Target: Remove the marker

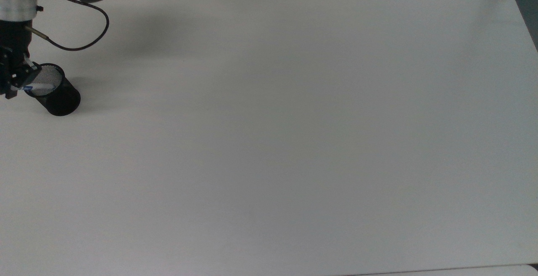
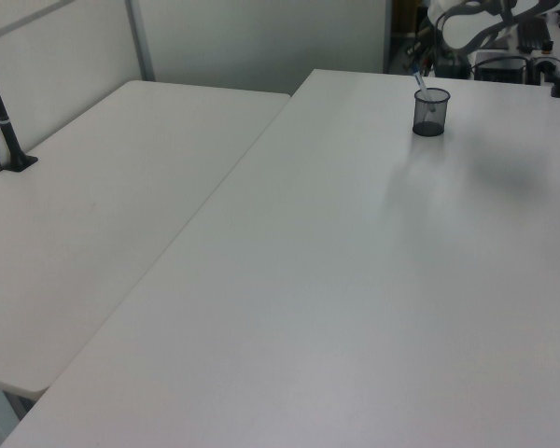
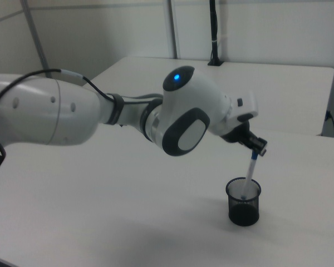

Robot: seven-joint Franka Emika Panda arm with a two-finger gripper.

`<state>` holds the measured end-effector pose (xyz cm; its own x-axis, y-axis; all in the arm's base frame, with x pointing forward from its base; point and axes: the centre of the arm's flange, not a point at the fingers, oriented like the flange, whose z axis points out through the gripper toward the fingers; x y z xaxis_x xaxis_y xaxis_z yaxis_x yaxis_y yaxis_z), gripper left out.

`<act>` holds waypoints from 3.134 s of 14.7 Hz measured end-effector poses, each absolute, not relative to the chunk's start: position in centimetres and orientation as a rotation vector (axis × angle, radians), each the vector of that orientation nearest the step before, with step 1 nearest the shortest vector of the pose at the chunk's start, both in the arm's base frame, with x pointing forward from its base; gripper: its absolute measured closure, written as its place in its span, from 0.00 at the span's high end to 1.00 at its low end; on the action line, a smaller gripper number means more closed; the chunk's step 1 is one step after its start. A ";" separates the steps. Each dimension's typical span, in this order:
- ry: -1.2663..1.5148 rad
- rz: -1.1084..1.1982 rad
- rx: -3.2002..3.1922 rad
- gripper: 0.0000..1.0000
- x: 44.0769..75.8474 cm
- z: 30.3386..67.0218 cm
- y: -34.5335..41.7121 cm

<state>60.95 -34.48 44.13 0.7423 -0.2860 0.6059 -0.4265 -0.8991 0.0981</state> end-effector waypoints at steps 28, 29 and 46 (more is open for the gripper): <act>-0.263 -0.009 3.118 0.55 65.2 34.0 -1.0; -0.267 -0.004 3.118 0.63 65.2 34.1 -0.9; -0.467 0.130 3.114 1.00 55.3 62.6 -4.3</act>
